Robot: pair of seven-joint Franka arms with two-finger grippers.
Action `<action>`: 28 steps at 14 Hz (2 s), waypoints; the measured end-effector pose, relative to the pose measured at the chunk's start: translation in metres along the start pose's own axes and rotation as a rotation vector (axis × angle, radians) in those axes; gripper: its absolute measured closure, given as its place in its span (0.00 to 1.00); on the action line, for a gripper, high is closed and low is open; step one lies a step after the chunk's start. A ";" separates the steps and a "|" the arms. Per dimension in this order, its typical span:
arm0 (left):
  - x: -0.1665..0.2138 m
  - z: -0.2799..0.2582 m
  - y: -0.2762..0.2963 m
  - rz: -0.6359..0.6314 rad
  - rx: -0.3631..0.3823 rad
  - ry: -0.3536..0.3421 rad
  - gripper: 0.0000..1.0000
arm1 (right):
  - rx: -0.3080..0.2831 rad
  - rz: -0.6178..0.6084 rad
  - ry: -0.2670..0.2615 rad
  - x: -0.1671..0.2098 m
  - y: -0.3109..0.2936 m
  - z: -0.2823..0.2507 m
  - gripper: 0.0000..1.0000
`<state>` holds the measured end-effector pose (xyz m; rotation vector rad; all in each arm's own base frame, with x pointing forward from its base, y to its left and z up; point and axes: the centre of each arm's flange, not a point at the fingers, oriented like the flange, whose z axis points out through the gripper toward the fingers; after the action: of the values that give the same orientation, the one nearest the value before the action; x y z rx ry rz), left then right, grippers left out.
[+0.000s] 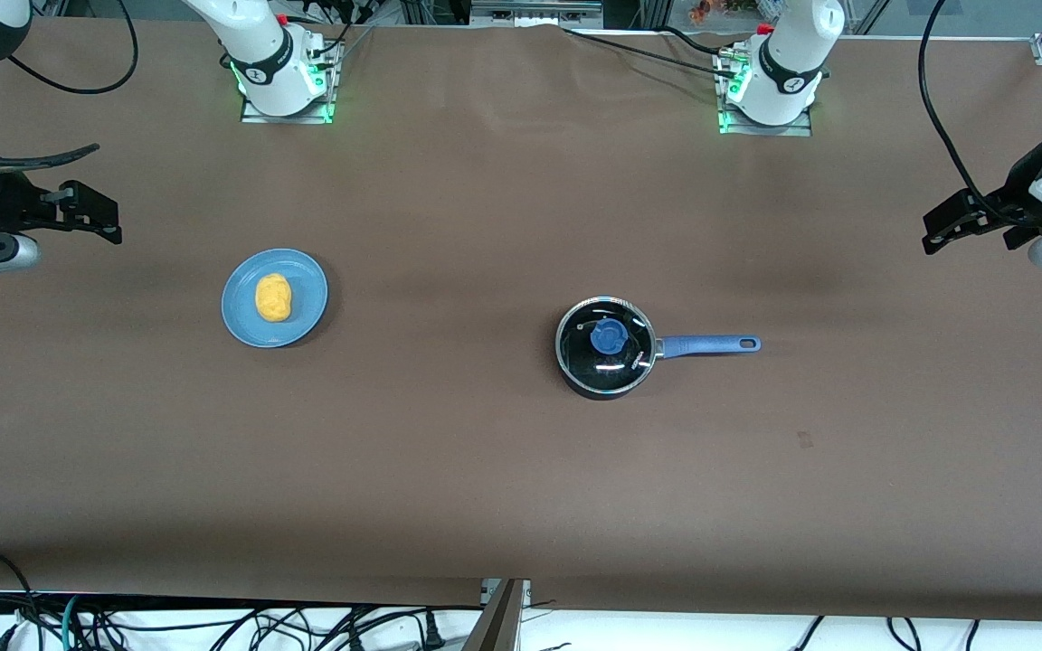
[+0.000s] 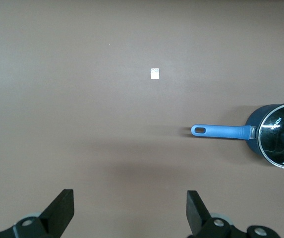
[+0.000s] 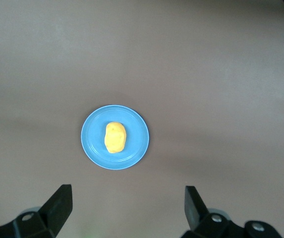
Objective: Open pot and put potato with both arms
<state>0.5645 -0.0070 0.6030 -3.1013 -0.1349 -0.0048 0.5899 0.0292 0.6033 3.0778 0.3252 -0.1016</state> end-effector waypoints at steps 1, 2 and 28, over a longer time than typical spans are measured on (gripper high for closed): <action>0.000 0.000 -0.001 -0.002 0.000 0.000 0.00 | 0.000 0.000 0.000 0.000 0.000 0.000 0.00; 0.000 0.000 -0.001 -0.003 0.000 0.001 0.00 | 0.000 0.000 0.000 0.000 0.000 0.000 0.00; 0.001 -0.017 0.005 0.020 -0.004 0.036 0.00 | 0.000 0.000 0.000 0.000 0.000 0.000 0.00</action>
<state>0.5657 -0.0125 0.6198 -3.1045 -0.1036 -0.0598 0.5899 0.0290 0.6033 3.0778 0.3248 -0.1018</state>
